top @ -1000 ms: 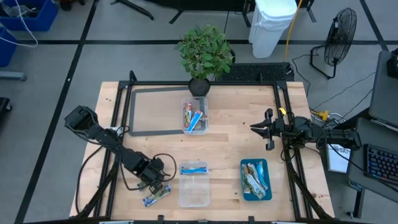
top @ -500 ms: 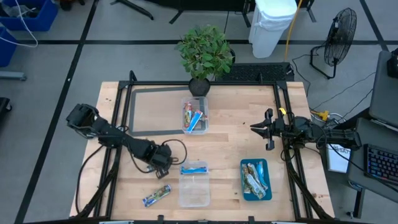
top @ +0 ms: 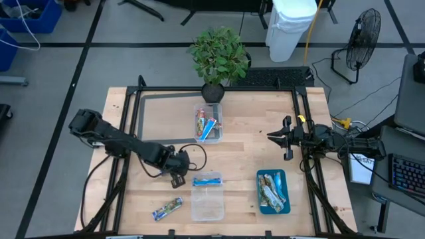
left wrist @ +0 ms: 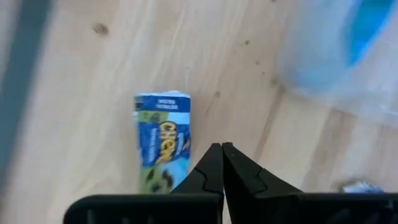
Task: Pick and place Granola Bars by type
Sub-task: Put the blue granola bar into the bottom transparent bin
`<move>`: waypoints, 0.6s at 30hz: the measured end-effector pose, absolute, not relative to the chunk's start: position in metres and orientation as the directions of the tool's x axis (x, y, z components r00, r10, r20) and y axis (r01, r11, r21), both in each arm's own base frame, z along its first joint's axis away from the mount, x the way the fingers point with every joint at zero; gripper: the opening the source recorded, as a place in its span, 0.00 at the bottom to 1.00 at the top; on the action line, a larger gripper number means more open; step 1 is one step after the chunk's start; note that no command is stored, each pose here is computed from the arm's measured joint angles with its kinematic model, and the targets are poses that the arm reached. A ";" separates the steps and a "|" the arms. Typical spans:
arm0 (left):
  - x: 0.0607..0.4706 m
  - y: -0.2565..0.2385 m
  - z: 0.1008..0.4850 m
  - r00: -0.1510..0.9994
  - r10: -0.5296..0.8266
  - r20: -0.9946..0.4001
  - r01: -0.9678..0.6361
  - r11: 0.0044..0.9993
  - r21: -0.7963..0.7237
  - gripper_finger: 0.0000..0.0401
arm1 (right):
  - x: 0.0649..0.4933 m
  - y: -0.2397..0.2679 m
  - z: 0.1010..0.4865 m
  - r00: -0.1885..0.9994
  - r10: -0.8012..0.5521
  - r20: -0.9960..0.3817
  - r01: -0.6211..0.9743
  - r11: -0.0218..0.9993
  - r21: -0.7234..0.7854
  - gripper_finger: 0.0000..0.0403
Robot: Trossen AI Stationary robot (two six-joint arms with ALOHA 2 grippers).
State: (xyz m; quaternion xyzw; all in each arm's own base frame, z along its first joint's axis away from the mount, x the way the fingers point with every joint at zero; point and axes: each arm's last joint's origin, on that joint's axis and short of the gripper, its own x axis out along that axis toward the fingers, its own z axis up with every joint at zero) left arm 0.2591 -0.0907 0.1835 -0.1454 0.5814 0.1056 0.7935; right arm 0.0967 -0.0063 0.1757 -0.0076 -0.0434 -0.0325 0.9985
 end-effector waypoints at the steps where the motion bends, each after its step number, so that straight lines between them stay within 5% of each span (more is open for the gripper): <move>1: 0.261 -0.093 0.191 0.312 0.014 -0.950 -0.327 0.941 -0.093 0.01 | 0.097 -0.006 0.176 0.994 -0.064 0.087 0.065 0.998 -0.012 0.11; 9: 0.253 -0.100 0.197 0.243 -0.023 -0.970 -0.384 0.916 -0.118 0.03 | 0.097 -0.006 0.176 0.994 -0.064 0.085 0.066 0.998 -0.012 0.11; 18: 0.235 -0.091 0.172 0.143 0.053 -0.988 -0.493 0.870 -0.024 0.29 | 0.097 -0.006 0.175 0.994 -0.064 0.084 0.065 0.998 -0.012 0.11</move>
